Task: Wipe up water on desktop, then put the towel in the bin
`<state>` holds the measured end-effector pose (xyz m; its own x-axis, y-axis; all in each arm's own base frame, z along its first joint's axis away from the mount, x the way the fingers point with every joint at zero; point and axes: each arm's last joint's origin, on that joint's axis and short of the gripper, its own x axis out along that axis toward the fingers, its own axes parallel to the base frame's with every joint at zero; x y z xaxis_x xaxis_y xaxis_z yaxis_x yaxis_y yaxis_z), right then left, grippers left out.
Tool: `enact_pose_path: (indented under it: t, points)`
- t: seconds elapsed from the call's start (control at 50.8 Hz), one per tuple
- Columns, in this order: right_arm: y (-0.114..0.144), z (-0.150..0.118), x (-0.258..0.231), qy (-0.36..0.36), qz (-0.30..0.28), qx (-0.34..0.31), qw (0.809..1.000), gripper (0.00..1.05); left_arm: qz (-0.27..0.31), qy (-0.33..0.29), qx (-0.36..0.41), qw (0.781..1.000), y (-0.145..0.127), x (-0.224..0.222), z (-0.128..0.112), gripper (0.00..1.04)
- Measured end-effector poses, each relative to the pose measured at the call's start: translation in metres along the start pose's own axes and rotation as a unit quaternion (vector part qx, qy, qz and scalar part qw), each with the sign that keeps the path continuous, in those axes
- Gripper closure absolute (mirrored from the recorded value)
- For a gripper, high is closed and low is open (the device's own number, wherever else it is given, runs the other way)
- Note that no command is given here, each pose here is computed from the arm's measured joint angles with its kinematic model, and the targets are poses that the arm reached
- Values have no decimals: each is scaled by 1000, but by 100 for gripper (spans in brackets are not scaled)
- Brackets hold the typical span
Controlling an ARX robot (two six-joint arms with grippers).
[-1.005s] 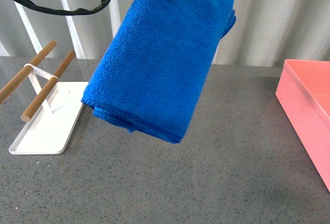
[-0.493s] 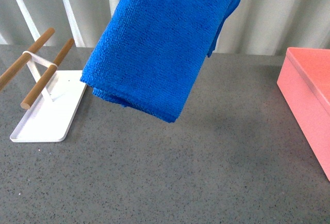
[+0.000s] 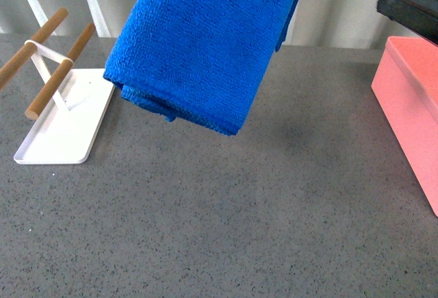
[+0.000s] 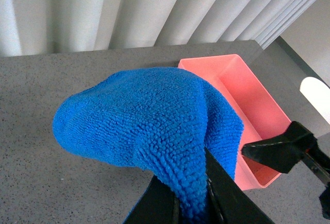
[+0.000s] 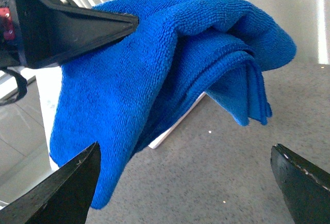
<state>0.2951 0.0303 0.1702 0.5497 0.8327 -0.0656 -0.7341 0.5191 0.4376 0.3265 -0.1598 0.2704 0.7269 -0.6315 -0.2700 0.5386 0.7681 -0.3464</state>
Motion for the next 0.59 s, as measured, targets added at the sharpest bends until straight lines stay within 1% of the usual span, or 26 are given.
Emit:
enact_pose_path:
  t: [0.118,0.276,0.473,0.591]
  points:
    - [-5,0,22,0,13,29,1000,7,0,0,0,1000,0,0,0,100]
    - [-8,-3,48,11,31,44,998,7,0,0,0,1000,0,0,0,100]
    - [-11,-7,89,33,53,51,997,7,0,0,0,1000,0,0,0,100]
    - [-10,-2,109,34,78,41,995,7,1,0,0,1000,0,0,0,100]
